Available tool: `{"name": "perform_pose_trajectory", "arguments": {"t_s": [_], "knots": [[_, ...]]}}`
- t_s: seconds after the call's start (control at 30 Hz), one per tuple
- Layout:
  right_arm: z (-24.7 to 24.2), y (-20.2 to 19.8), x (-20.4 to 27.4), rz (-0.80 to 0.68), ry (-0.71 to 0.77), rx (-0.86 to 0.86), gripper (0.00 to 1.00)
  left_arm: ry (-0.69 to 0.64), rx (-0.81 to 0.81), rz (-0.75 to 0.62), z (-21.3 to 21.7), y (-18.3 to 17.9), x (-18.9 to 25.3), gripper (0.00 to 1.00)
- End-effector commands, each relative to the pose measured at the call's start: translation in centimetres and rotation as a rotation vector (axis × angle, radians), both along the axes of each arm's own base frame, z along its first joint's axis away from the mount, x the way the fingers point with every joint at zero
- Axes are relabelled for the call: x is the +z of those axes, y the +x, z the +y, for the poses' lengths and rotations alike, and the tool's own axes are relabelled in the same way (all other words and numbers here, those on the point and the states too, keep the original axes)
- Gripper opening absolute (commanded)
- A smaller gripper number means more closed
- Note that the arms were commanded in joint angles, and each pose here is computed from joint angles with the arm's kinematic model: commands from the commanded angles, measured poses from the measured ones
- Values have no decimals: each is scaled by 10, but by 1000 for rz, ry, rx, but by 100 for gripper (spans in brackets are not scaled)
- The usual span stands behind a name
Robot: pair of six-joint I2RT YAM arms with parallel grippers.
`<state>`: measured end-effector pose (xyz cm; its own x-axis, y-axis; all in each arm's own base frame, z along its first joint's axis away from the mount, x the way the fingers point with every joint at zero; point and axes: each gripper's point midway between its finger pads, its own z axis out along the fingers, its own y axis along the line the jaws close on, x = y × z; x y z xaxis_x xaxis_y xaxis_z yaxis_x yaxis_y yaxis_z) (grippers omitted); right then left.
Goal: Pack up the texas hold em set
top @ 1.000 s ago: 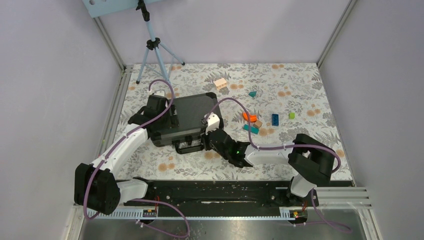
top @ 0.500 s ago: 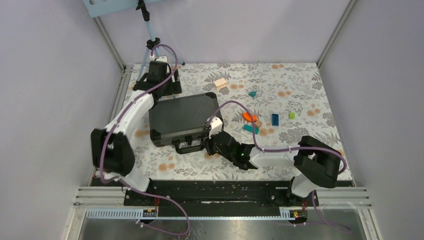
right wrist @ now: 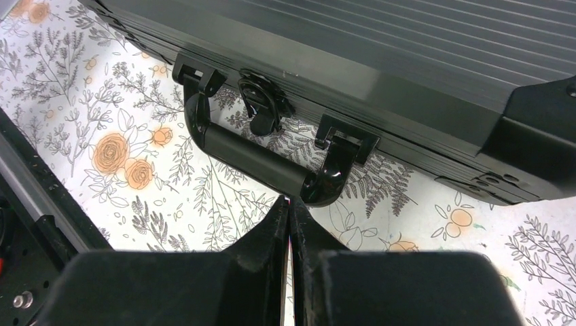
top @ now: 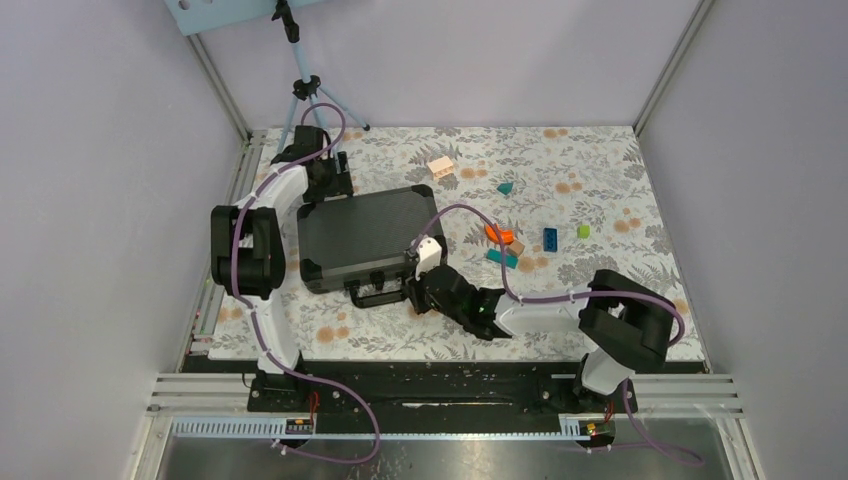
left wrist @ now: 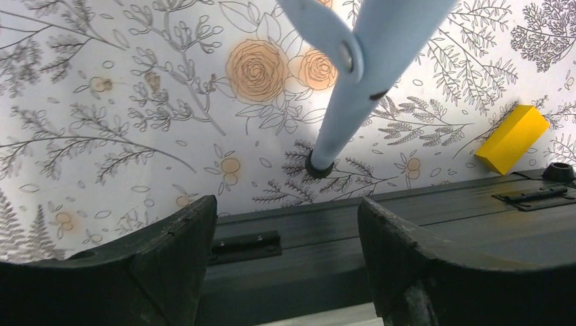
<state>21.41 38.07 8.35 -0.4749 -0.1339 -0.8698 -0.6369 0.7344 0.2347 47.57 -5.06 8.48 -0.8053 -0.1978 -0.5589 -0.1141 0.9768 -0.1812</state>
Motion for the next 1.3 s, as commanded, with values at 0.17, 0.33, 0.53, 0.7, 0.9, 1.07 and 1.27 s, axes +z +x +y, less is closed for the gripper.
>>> {"name": "perform_pose_trajectory", "arguments": {"t_s": [0.17,0.33,0.53,0.7,0.9,1.07,1.27], "knots": [[45,13,3,48,117,-4,7,-56,-27,26,-8,6,-8,75],[68,21,-2,97,148,-33,6,-47,-27,63,-6,-4,-15,75],[83,26,-6,120,143,-45,5,-53,-35,74,-12,-7,-19,75],[80,31,-14,122,108,-78,5,-44,-50,95,-19,-9,-26,75],[72,25,-24,146,88,-84,5,-13,-80,105,-29,-12,-29,75],[70,23,-38,159,55,-94,6,3,-99,112,-36,-15,-31,75],[72,27,-48,163,18,-108,6,19,-117,125,-41,-19,-37,75]]}}
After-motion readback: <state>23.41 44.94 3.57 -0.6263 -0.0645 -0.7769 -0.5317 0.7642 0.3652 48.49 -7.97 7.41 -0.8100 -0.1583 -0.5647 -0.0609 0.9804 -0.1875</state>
